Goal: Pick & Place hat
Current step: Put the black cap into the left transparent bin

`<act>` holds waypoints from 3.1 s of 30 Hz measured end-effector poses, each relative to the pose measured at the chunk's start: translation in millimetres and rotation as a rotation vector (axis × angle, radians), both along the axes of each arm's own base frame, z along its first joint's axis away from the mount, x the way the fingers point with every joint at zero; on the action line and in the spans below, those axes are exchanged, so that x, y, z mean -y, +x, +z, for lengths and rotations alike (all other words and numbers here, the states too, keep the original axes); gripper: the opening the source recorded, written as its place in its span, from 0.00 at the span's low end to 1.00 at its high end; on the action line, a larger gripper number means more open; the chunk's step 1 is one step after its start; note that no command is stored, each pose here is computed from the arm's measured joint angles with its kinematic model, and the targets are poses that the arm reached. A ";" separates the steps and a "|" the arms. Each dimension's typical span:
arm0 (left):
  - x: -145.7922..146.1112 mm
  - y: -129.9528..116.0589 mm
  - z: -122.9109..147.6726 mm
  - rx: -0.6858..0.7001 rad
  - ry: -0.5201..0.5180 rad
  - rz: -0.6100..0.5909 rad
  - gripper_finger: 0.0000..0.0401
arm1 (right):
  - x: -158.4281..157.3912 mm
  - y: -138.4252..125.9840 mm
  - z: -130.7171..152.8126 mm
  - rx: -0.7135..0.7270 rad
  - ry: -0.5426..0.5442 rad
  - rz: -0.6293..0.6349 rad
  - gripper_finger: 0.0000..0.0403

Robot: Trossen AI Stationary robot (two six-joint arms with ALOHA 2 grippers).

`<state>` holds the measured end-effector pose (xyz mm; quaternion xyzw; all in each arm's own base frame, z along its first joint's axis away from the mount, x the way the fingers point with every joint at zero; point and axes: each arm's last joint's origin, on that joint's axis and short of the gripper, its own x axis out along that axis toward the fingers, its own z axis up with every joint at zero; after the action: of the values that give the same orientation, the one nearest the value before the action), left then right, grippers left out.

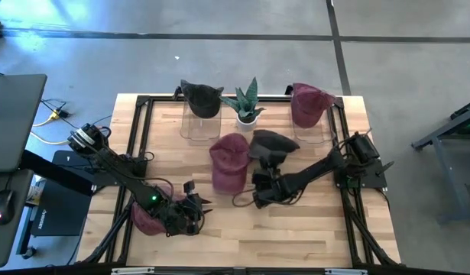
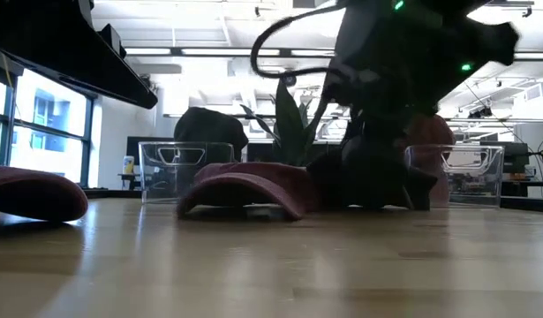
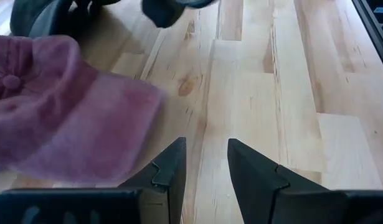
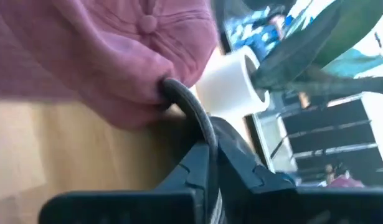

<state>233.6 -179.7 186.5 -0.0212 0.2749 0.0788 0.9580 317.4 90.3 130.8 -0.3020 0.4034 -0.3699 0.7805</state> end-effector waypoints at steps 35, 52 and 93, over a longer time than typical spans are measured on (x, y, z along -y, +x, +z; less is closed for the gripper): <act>-125.9 75.6 100.8 0.268 -0.248 -0.427 0.28 | -152.1 -43.9 -25.7 -0.611 -0.919 0.533 0.02; -222.7 137.2 44.3 0.246 -0.392 -0.391 0.69 | -162.4 -34.6 -17.2 -0.555 -0.855 0.573 0.02; -166.4 167.9 69.8 0.288 -0.514 -1.176 0.40 | -175.9 -34.5 -6.8 -0.403 -0.772 0.559 0.04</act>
<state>401.5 -13.4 256.3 -0.1060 0.1198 -0.5297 0.8330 282.8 266.1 124.0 -0.7297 0.2838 -0.2036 0.5879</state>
